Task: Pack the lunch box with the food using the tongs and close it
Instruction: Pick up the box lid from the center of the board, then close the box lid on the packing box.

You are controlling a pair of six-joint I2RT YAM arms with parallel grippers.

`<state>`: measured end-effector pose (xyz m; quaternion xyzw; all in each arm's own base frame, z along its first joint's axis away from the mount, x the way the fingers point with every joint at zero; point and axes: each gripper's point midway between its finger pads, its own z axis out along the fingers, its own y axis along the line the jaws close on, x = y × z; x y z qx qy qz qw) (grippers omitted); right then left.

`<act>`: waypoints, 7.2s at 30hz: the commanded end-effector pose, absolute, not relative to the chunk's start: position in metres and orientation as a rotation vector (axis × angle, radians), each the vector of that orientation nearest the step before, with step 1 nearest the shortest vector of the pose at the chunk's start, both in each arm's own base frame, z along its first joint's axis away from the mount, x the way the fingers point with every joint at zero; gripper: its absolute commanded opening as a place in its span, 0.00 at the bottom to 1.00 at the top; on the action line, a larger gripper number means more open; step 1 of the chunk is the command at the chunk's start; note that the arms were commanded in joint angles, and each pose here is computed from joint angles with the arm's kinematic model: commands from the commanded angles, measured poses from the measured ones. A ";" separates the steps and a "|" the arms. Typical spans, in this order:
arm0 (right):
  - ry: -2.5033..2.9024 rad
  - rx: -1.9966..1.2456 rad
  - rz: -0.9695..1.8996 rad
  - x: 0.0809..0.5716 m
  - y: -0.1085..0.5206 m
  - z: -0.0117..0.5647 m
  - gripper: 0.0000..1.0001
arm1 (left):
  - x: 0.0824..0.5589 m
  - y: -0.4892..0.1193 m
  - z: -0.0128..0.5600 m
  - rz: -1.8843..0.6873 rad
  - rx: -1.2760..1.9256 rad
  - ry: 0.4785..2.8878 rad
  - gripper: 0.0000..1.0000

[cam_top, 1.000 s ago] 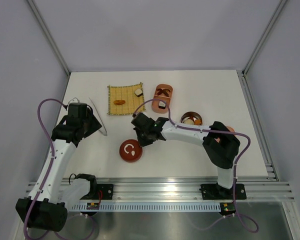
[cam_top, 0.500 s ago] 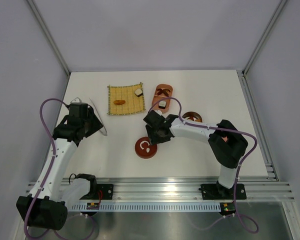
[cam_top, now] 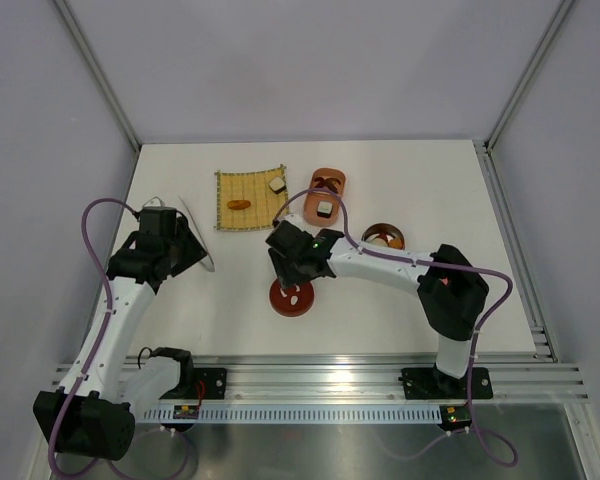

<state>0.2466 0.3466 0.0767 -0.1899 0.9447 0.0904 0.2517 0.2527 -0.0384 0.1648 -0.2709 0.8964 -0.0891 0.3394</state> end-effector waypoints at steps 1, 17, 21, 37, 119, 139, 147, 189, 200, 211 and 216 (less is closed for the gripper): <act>2.536 -0.578 0.201 0.250 0.357 0.074 0.70 | 0.259 -0.039 0.171 -0.250 -0.682 2.301 0.49; 2.598 -0.652 0.176 0.230 0.374 0.037 0.70 | 0.257 -0.039 0.170 -0.254 -0.684 2.299 0.49; 2.602 -0.652 0.149 0.228 0.375 0.028 0.70 | 0.256 -0.040 0.167 -0.258 -0.685 2.305 0.49; 2.506 -0.615 0.063 0.240 0.359 0.052 0.19 | 0.252 -0.039 0.164 -0.251 -0.686 2.311 0.49; 2.605 0.190 -0.112 0.361 0.110 0.077 0.12 | 0.256 -0.042 0.161 -0.263 -0.679 2.327 0.49; 2.437 0.225 -0.065 0.362 0.103 0.096 0.11 | 0.257 -0.043 0.157 -0.270 -0.681 2.336 0.48; 2.373 0.255 -0.064 0.360 0.097 0.097 0.10 | 0.257 -0.043 0.159 -0.267 -0.680 2.332 0.48; 2.399 0.141 0.050 0.362 0.122 0.095 0.11 | 0.260 -0.049 0.154 -0.305 -0.676 2.343 0.48; 2.294 0.173 0.091 0.364 0.126 0.142 0.25 | 0.257 -0.048 0.154 -0.300 -0.676 2.343 0.48; 2.505 0.227 0.079 0.323 0.123 0.078 0.27 | 0.255 -0.047 0.151 -0.294 -0.676 2.351 0.48; 2.485 0.205 0.091 0.324 0.123 0.099 0.27 | 0.256 -0.048 0.153 -0.301 -0.674 2.349 0.48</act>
